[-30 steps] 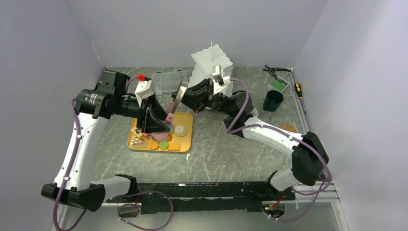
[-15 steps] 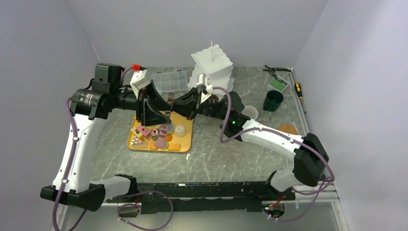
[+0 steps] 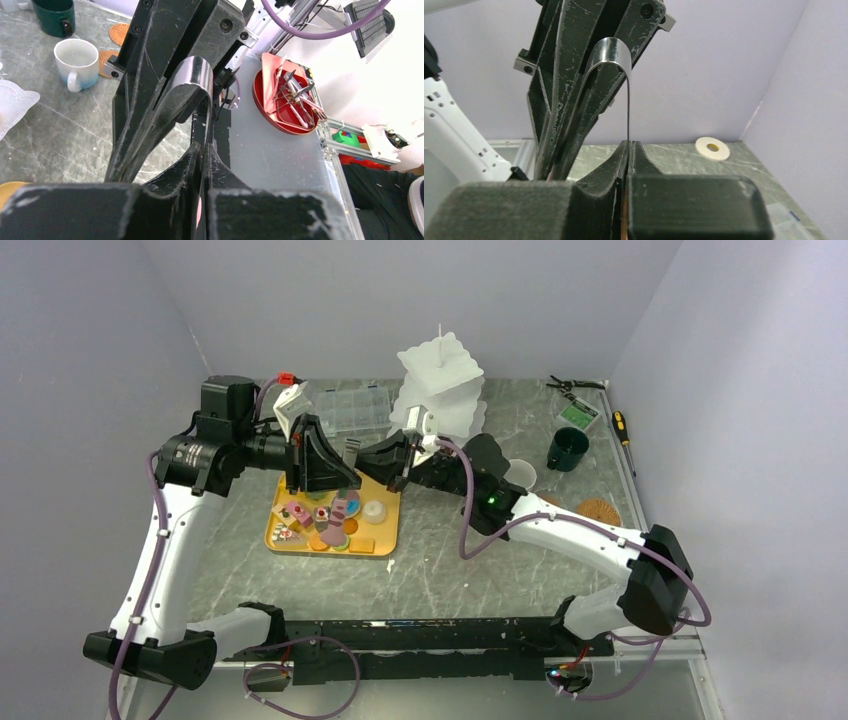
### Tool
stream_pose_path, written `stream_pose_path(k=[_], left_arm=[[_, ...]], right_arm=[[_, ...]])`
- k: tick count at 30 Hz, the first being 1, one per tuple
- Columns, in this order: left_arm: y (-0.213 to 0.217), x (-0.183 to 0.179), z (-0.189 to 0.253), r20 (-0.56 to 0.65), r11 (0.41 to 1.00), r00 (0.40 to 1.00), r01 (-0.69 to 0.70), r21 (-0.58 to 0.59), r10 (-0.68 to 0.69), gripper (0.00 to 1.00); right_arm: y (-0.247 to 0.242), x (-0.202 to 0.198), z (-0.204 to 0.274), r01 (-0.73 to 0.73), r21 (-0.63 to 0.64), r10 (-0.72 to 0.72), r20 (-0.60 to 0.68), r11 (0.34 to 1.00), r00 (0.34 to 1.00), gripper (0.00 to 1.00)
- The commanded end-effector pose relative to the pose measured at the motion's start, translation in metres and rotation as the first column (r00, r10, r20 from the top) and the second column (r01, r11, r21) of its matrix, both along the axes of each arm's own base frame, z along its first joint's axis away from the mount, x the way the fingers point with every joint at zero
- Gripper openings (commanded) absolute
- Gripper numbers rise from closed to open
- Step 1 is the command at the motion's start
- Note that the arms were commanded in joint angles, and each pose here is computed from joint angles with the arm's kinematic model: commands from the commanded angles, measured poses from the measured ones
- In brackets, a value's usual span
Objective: Serve the afternoon tea
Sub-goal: Adjust the clamp.
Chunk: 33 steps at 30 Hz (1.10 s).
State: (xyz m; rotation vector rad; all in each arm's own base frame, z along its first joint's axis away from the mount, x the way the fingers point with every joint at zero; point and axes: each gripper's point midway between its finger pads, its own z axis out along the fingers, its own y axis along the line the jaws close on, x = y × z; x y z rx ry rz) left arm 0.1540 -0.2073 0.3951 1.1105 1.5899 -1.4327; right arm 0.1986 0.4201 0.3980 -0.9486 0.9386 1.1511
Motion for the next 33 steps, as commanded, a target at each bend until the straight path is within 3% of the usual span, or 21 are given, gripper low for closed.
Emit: stream_pose_path(k=[1, 3, 33], left_arm=[[0.000, -0.018, 0.022, 0.014, 0.997, 0.998, 0.055, -0.059, -0.054, 0.08], [0.000, -0.020, 0.025, 0.024, 0.996, 0.998, 0.061, -0.063, -0.059, 0.03], [0.005, -0.054, 0.059, 0.034, 0.983, 0.990, 0.138, -0.120, -0.135, 0.03]], right_arm=[[-0.016, 0.009, 0.028, 0.110, 0.042, -0.115, 0.141, 0.993, 0.983, 0.00], [-0.017, 0.014, 0.022, 0.140, 0.028, -0.142, 0.160, 0.990, 0.977, 0.00], [-0.033, 0.100, -0.032, 0.354, -0.051, -0.348, 0.095, 0.934, 0.933, 0.00]])
